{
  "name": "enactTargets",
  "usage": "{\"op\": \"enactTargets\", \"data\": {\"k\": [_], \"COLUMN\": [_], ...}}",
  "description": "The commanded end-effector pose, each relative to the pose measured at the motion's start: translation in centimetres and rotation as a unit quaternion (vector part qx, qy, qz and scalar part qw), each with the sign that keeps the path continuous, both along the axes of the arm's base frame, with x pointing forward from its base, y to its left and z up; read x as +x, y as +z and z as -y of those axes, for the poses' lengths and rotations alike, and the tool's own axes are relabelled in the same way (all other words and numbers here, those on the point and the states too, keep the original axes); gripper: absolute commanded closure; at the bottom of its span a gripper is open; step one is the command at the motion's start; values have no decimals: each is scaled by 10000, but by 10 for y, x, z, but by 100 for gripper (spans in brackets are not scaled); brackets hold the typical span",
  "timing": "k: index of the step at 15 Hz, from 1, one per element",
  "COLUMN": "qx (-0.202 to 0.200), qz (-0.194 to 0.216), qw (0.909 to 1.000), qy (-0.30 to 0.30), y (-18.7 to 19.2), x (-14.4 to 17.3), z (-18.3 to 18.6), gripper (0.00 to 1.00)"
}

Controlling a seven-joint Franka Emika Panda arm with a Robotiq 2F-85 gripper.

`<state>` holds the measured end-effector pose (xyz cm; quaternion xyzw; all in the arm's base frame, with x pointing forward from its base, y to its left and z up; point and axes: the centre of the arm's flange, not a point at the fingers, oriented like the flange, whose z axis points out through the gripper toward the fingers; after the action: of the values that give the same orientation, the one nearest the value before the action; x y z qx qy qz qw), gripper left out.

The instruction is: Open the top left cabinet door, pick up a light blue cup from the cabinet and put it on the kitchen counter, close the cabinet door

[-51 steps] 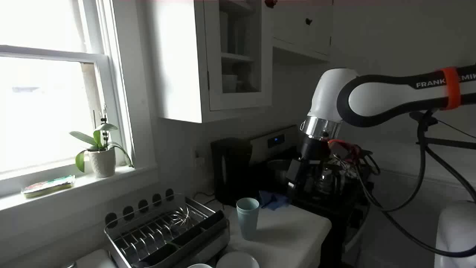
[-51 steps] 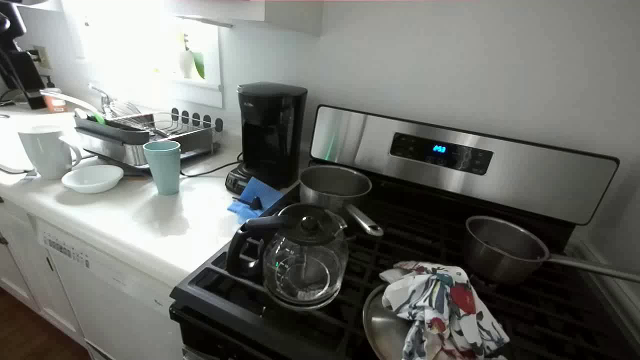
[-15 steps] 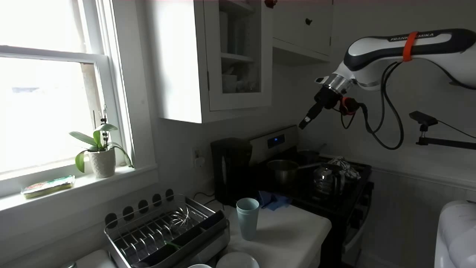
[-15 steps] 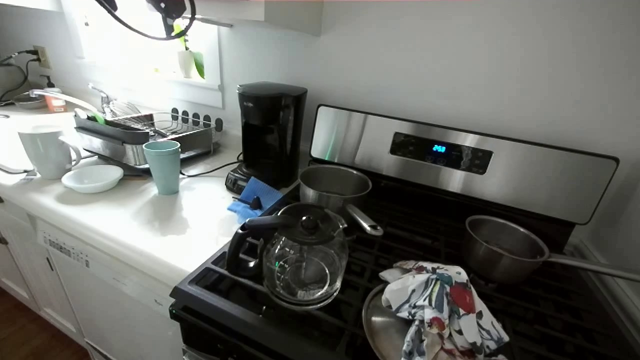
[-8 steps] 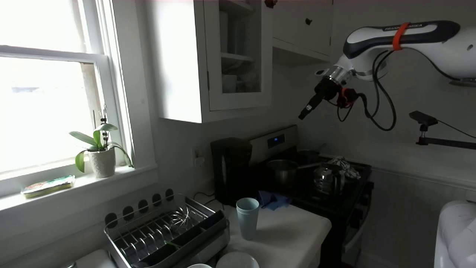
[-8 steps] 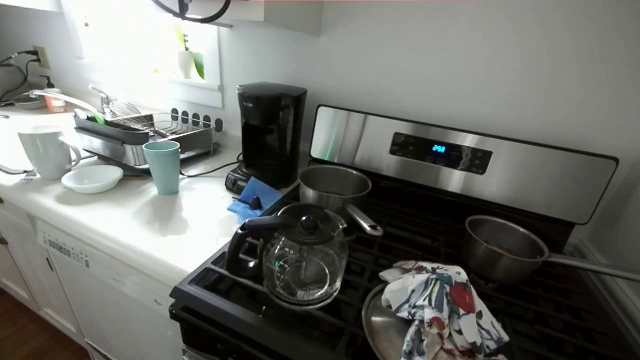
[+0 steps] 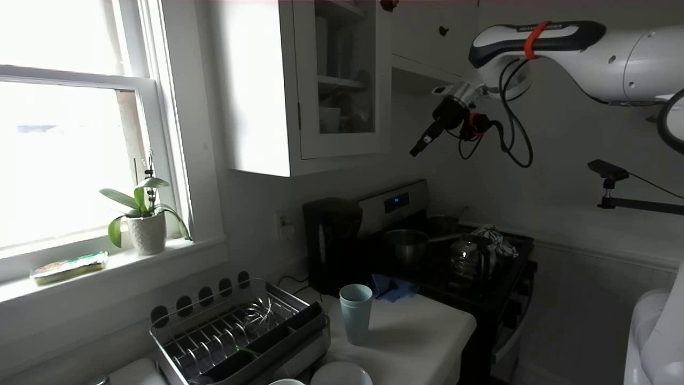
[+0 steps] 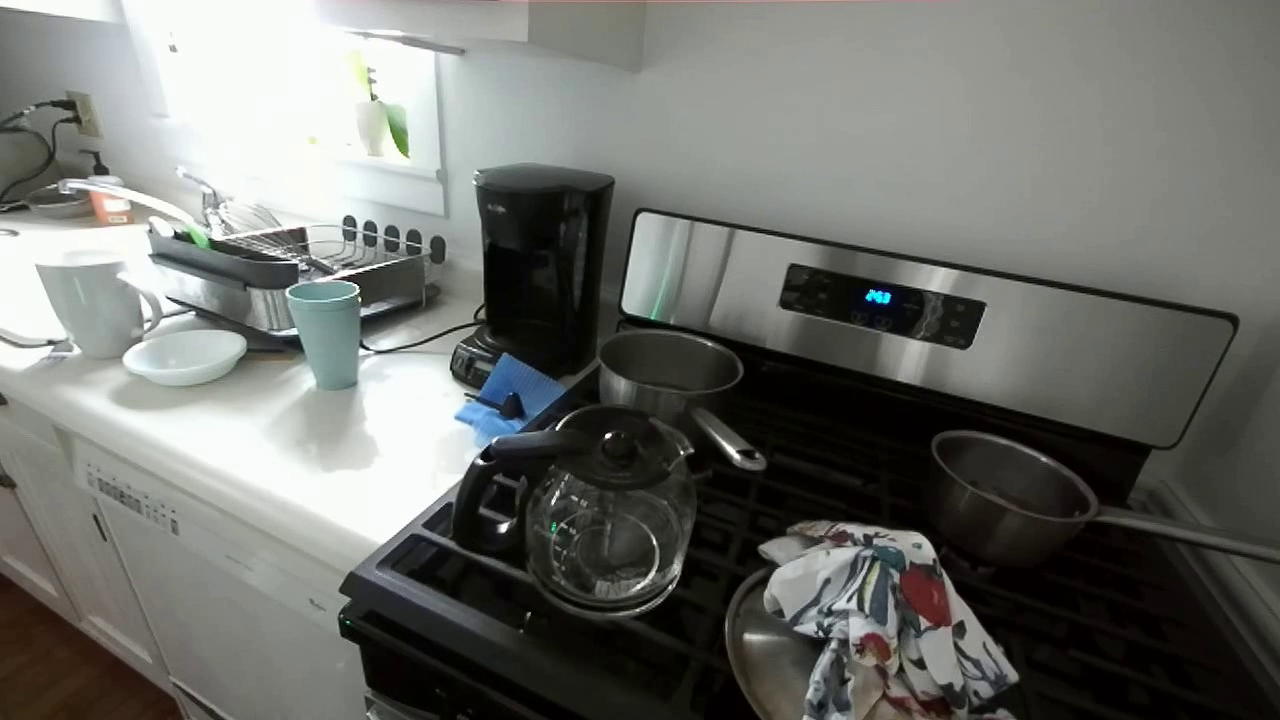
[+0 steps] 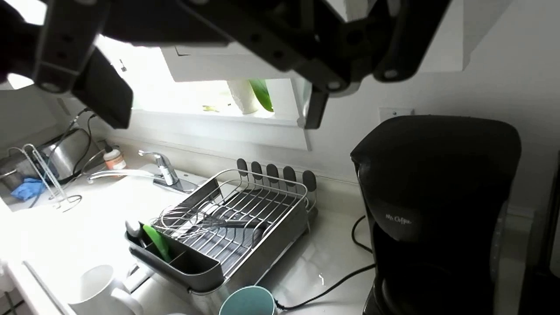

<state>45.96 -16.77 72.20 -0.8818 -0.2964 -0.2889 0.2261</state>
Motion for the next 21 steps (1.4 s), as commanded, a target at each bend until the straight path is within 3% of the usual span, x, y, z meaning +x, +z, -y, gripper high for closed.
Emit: {"op": "enactTargets", "data": {"k": [1, 2, 9, 14, 21], "qx": [-15, -16, -55, 62, -129], "qz": [89, 39, 132, 549, 808], "qw": [9998, 10000, 9996, 9939, 9901], "qy": [161, 55, 255, 955, 1137], "y": [25, 6, 7, 3, 2], "x": [30, 10, 36, 50, 66], "z": [19, 6, 20, 23, 24], "gripper": [0, 0, 0, 0, 0]}}
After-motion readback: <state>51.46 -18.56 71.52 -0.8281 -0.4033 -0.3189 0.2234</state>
